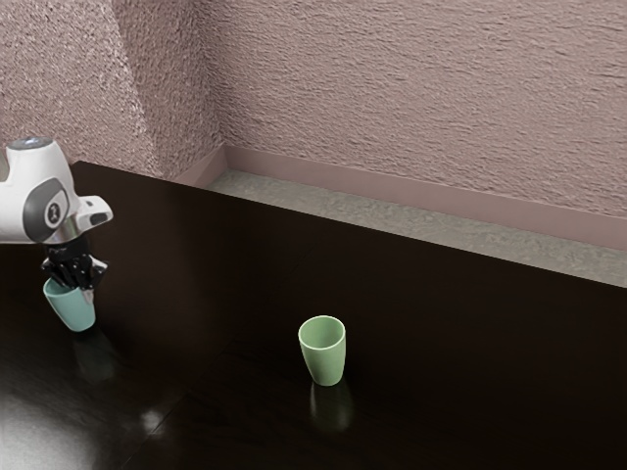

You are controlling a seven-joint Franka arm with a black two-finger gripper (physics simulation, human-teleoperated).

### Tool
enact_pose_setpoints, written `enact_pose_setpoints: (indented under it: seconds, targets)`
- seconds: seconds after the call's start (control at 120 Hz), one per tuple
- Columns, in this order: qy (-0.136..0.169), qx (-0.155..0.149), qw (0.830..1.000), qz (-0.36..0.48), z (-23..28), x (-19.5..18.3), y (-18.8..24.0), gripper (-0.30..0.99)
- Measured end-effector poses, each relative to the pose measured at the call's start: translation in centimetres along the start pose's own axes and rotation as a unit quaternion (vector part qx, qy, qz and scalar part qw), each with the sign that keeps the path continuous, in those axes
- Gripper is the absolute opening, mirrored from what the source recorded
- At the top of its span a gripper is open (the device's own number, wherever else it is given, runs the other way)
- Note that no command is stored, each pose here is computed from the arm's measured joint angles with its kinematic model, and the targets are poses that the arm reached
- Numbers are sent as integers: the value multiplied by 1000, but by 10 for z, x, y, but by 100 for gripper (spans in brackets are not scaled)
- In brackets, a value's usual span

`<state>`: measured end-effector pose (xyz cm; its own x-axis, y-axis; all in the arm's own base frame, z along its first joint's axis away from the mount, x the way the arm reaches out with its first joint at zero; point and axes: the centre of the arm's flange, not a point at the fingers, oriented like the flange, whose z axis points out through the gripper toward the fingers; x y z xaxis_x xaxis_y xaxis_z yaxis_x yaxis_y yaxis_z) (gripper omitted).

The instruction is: Place the left cup onto the right cup

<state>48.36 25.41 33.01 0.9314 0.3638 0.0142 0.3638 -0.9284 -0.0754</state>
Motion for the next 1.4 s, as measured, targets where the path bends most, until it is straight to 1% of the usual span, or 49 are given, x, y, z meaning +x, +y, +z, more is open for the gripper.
enact_pose_setpoints:
  seconds: [0.267,0.442,0.642,0.833,1.083,1.4]
  targets:
    - [14,-7,1000,12,-40,-5,11,-9]
    - [15,0,999,35,-62,-11,31,-9]
    - [9,5,998,56,-68,-12,62,-9]
    - [9,14,996,86,-72,-15,109,-9]
    - [18,24,991,131,-82,-25,187,-9]
    - [24,31,983,177,-95,-55,280,-9]
